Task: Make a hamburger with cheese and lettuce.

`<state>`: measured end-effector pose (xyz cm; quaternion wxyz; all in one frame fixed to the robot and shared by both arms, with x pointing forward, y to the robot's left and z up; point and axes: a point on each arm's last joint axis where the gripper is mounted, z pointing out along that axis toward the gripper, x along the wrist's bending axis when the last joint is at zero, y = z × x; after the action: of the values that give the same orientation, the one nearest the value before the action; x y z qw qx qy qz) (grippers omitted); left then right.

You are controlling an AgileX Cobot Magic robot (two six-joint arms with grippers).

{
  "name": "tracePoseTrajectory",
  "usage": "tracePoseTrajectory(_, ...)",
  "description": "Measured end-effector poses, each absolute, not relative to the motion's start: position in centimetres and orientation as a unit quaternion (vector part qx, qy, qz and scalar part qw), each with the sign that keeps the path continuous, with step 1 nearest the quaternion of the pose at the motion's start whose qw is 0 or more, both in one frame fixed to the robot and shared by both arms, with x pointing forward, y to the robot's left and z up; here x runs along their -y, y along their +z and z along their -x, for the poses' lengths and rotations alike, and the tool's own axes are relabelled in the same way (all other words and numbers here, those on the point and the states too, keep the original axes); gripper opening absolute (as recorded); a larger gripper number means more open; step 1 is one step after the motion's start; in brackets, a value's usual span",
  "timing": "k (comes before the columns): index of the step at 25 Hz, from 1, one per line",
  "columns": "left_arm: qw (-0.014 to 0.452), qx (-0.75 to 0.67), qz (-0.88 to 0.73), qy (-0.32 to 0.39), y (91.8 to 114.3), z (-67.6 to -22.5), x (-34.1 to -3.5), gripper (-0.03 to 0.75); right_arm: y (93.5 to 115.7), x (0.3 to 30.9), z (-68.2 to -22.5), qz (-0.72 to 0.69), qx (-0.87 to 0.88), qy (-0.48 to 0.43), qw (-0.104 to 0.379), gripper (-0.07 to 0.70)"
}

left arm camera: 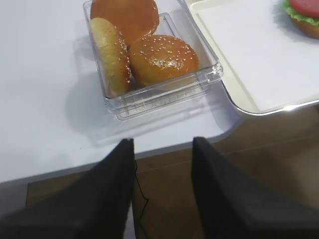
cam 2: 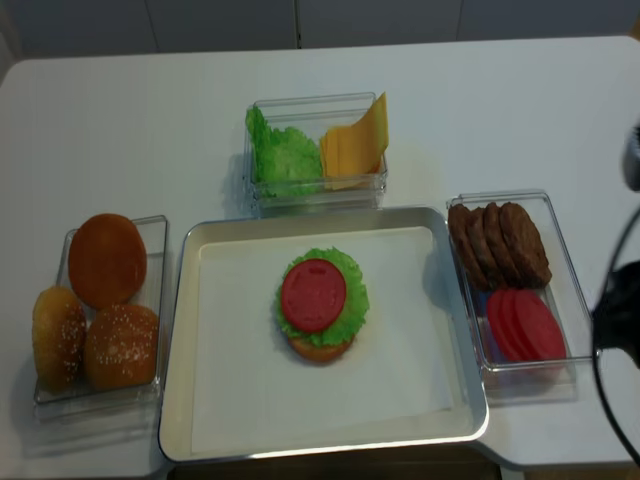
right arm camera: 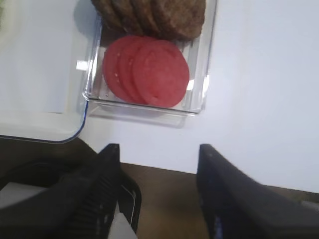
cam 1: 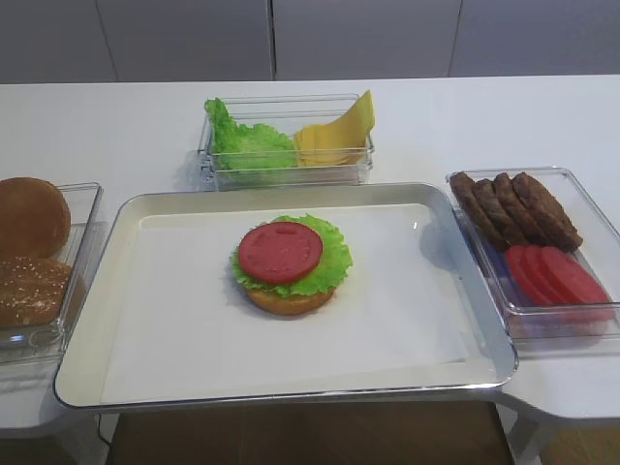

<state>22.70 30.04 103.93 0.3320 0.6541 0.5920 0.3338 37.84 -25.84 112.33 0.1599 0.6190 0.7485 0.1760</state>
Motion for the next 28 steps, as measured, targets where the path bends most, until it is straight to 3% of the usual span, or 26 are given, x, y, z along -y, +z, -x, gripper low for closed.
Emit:
tracePoseTrajectory(6,0.332,-0.592,-0.654,0.334,103.9,-22.7,-30.0,0.288,112.0,28.8,-31.2,-0.616,-0.717,0.232,0.231,0.391)
tracePoseTrajectory(14,0.332,-0.592,-0.654,0.334,103.9,-22.7,-30.0,0.288,109.4,31.2,-24.6,-0.613,-0.655,0.296,0.328,0.389)
tracePoseTrajectory(22,0.332,-0.592,-0.654,0.334,103.9,-22.7,-30.0,0.288,105.6,30.1,-23.8,-0.633,-0.634,0.32,0.309,0.379)
tracePoseTrajectory(28,0.332,-0.592,-0.654,0.334,103.9,-22.7,-30.0,0.288,103.8,29.6,-23.1,-0.62,-0.627,0.343,0.324,0.337)
